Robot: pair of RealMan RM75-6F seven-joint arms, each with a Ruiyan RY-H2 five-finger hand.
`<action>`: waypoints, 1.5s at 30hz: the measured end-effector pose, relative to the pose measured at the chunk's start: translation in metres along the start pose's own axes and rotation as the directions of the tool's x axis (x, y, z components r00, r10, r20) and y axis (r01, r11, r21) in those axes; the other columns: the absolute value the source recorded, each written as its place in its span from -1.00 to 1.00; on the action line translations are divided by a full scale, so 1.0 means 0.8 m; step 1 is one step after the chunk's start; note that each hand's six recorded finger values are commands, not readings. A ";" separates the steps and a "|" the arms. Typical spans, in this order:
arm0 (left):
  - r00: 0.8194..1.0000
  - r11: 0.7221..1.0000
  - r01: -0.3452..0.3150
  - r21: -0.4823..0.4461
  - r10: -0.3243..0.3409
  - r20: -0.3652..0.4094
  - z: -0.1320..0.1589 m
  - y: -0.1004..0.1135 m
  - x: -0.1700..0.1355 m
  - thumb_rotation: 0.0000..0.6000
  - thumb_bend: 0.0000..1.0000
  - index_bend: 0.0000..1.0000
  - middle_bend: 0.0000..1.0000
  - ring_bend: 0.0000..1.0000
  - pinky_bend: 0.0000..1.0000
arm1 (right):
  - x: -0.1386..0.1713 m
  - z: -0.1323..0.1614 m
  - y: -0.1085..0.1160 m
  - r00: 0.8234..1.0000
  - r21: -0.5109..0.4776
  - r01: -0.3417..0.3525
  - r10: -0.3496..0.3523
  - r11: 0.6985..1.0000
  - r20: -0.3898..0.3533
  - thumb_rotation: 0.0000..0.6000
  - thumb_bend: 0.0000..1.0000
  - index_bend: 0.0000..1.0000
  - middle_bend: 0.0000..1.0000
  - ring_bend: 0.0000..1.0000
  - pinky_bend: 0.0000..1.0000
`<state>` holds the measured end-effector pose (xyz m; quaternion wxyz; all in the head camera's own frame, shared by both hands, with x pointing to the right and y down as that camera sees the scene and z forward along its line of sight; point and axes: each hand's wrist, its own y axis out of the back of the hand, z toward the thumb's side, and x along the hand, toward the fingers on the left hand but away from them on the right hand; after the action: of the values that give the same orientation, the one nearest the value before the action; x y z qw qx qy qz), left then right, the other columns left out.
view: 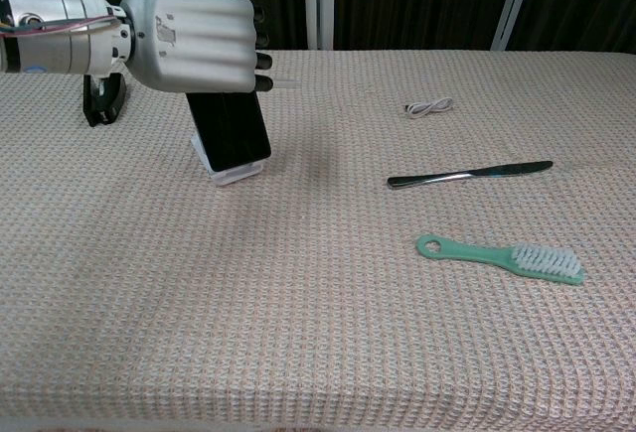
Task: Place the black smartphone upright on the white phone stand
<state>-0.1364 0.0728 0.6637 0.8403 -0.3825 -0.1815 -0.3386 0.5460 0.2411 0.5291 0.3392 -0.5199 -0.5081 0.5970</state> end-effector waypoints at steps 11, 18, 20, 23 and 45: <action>1.000 0.999 0.027 0.031 -0.028 0.007 0.010 -0.008 -0.002 1.00 -0.03 0.14 0.18 0.07 -0.28 | 0.000 -0.001 0.001 1.000 0.004 0.001 -0.001 1.000 0.001 1.00 -0.68 -1.00 -1.00 -1.00 -1.00; 0.999 0.999 0.033 0.023 -0.033 0.003 0.010 -0.008 -0.004 1.00 -0.03 0.11 0.15 0.03 -0.28 | -0.001 0.001 0.000 1.000 0.005 -0.001 0.001 1.000 -0.001 1.00 -0.67 -1.00 -1.00 -1.00 -1.00; 0.999 0.999 0.034 0.022 -0.034 0.004 0.011 -0.008 -0.005 1.00 -0.03 0.09 0.14 0.01 -0.28 | -0.001 0.002 0.000 1.000 0.005 -0.003 0.003 1.000 -0.003 1.00 -0.66 -1.00 -1.00 -1.00 -1.00; 0.999 0.999 0.033 0.020 -0.033 0.007 0.012 -0.008 -0.006 1.00 -0.06 -0.01 0.04 -0.09 -0.28 | -0.001 0.002 0.000 1.000 0.006 -0.003 0.003 1.000 -0.003 1.00 -0.66 -1.00 -1.00 -1.00 -1.00; 0.999 0.995 0.051 -0.082 -0.051 0.003 0.009 -0.013 -0.015 1.00 -0.72 -1.00 -1.00 -0.87 -0.57 | -0.002 0.000 0.001 1.000 0.002 0.000 0.000 1.000 0.008 1.00 -0.65 -1.00 -1.00 -1.00 -1.00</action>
<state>-0.1528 0.0789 0.6670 0.8149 -0.4121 -0.1776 -0.3668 0.5462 0.2394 0.5288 0.3379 -0.5172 -0.5088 0.5996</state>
